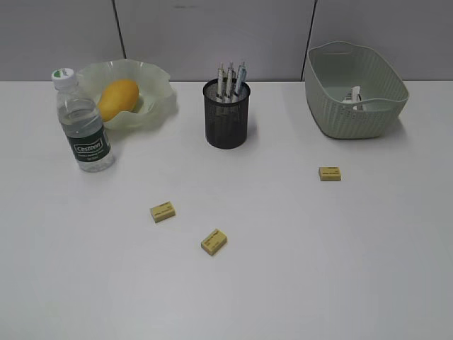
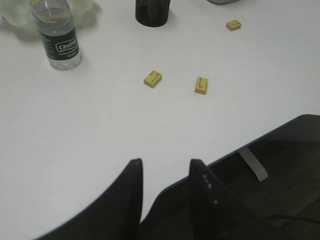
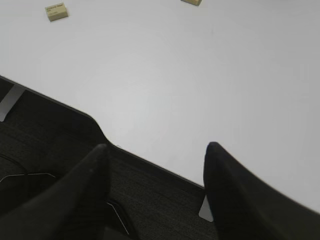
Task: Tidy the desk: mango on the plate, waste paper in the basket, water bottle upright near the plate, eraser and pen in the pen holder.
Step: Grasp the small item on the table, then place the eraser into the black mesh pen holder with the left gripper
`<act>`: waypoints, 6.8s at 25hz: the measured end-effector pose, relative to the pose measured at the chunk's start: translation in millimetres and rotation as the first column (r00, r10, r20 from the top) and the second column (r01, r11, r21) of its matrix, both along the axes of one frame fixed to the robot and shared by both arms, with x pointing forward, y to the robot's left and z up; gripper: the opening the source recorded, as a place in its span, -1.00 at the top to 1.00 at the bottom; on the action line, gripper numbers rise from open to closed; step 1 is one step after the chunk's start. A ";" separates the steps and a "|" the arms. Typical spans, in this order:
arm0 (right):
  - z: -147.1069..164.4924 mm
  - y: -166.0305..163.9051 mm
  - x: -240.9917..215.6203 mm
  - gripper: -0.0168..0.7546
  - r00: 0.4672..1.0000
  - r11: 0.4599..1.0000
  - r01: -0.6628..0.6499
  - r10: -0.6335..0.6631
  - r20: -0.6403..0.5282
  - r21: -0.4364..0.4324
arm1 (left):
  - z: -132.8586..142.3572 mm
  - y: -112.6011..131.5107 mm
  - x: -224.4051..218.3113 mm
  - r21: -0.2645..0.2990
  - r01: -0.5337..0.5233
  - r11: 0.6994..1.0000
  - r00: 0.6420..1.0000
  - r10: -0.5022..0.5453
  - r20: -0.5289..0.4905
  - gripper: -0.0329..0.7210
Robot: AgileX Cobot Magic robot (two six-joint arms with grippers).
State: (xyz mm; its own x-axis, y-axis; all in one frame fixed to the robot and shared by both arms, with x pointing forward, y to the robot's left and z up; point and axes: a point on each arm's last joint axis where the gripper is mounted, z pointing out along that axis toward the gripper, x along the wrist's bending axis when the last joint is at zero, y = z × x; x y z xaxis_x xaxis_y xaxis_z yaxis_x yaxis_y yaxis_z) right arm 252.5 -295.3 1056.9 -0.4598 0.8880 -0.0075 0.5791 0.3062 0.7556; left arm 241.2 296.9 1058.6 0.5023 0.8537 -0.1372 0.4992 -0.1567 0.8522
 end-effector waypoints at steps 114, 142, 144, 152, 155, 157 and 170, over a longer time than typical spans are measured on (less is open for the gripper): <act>5.7 2.1 3.9 -0.25 0.997 0.999 -0.004 0.001 0.072 0.036 | -166.1 -217.6 338.4 0.517 0.581 0.628 0.745 -0.155 -0.649 -0.01; 8.1 6.1 3.6 -0.25 0.997 0.996 -0.024 0.017 0.082 0.087 | -36.1 -224.9 331.2 0.410 0.438 0.800 0.864 -0.249 -0.437 0.35; 7.3 5.9 3.1 -0.25 0.997 0.996 -0.024 0.018 0.071 0.082 | -17.0 -231.2 337.3 0.377 0.408 0.832 0.889 -0.267 -0.372 0.35; 3.2 4.8 1.2 -0.25 0.999 0.998 -0.020 0.019 0.030 0.059 | 14.6 -247.3 362.4 0.241 0.254 0.937 0.967 -0.243 -0.073 0.34; 3.2 4.7 1.1 -0.25 0.999 0.998 -0.020 0.019 0.029 0.059 | 3.2 -252.3 375.1 0.200 0.211 0.957 0.977 -0.210 -0.027 0.33; 3.2 4.7 1.1 -0.25 0.999 0.998 -0.020 0.019 0.029 0.059 | -13.4 -254.5 383.9 0.183 0.194 0.964 0.981 -0.190 -0.043 0.33; 1.5 4.9 1.4 -0.25 1.000 0.998 -0.020 0.019 0.023 0.056 | -77.4 -256.1 417.5 0.079 0.066 0.995 0.995 -0.060 -0.077 0.23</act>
State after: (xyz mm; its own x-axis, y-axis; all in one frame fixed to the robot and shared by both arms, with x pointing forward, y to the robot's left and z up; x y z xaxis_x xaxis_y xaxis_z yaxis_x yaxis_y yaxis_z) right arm 253.8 -290.5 1058.4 -0.4772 0.8782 0.0312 0.5561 0.2743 0.7845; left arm 658.8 40.8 981.3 0.5462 0.8307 -0.1076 0.5475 -0.2568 0.7965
